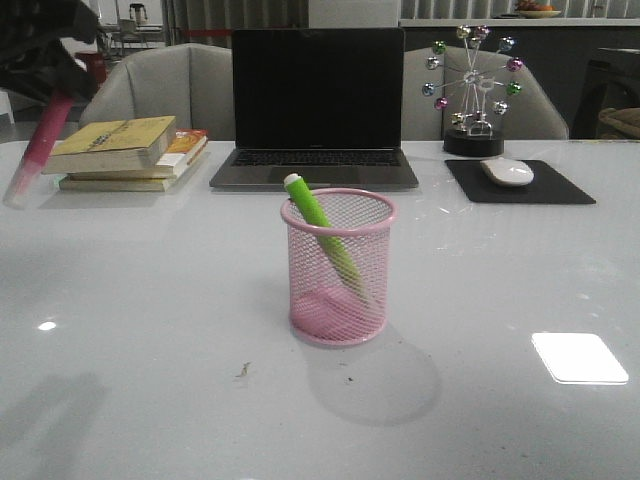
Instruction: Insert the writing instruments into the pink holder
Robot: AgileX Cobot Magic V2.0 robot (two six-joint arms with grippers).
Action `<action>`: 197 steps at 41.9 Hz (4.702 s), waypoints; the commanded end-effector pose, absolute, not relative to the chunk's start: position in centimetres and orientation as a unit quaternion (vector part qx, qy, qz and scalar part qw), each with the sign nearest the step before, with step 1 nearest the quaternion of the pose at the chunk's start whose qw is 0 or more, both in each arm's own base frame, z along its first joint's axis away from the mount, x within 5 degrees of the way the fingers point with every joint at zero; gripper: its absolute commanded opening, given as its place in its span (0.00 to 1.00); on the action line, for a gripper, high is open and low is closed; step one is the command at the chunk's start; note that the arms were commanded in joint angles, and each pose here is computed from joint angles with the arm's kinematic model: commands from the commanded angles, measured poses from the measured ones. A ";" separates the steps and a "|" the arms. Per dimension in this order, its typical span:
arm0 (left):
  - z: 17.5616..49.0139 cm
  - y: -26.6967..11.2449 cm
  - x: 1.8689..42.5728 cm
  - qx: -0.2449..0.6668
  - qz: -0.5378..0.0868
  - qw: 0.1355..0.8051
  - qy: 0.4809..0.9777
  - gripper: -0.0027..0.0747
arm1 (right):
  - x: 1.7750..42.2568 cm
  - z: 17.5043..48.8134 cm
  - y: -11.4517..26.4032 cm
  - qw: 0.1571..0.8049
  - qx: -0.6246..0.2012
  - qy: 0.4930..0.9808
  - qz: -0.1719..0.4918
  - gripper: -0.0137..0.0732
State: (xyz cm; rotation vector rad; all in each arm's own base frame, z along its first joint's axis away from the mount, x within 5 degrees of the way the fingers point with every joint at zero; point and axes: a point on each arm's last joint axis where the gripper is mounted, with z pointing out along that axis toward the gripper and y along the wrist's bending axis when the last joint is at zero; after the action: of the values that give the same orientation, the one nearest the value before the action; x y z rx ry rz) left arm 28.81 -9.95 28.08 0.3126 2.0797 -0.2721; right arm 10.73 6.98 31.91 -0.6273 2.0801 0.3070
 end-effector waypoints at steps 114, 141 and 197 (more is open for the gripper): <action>36.4 -8.9 15.1 0.312 -0.069 0.423 0.848 0.56 | 11.0 33.4 7.1 0.501 -0.252 0.818 0.130 0.71; 31.7 -3.9 8.4 0.330 0.014 0.395 0.857 0.56 | 11.0 33.4 7.1 0.499 -0.251 0.819 0.132 0.71; 32.5 -6.0 8.4 0.299 -0.122 0.473 0.820 0.15 | 11.0 33.3 7.1 0.496 -0.252 0.821 0.130 0.22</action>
State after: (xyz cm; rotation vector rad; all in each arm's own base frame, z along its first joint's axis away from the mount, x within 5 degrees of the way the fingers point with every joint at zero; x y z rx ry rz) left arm 8.22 -5.67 31.03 0.7592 2.1059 -0.2547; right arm 10.70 6.95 31.85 -0.6294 2.0880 0.3045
